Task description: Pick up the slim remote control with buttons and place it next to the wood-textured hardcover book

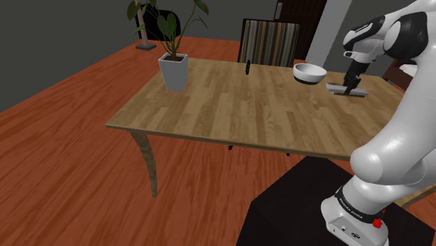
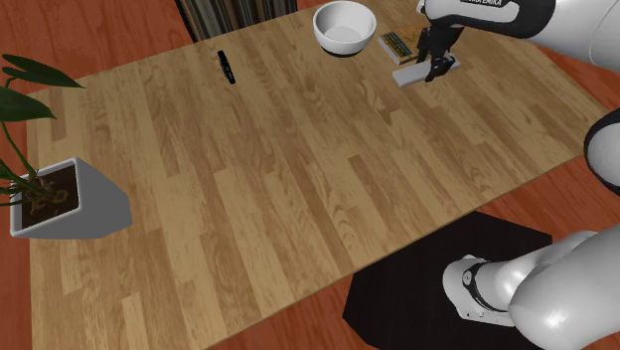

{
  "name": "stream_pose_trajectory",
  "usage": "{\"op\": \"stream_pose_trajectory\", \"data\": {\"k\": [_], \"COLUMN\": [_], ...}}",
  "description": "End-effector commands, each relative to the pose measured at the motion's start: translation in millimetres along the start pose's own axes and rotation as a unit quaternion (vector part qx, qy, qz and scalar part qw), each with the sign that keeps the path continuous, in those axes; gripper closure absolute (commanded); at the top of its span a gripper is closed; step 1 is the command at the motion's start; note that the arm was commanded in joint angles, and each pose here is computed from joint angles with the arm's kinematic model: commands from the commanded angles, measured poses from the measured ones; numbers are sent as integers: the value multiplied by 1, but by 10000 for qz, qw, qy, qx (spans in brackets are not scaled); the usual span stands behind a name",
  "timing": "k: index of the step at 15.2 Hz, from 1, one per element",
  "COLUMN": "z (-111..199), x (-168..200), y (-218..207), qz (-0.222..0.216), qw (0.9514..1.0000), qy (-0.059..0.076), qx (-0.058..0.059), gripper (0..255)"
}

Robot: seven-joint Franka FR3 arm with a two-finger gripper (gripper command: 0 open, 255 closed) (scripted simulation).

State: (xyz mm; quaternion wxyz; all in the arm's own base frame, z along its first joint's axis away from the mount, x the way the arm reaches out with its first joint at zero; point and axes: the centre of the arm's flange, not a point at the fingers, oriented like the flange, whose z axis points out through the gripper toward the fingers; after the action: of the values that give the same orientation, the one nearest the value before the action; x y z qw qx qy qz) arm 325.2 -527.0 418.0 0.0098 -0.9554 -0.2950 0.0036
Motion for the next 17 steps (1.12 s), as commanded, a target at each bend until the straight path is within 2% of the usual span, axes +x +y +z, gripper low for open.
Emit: {"op": "stream_pose_trajectory", "data": {"k": [1, 3, 17], "z": [-1, -1, 73], "x": [-28, -52, -52], "y": [9, 15, 17], "qz": [-10, -10, -10], "qw": [10000, 10000, 10000], "qy": [0, 0, 0], "qx": [-4, -4, -4], "gripper": [255, 255, 255]}}
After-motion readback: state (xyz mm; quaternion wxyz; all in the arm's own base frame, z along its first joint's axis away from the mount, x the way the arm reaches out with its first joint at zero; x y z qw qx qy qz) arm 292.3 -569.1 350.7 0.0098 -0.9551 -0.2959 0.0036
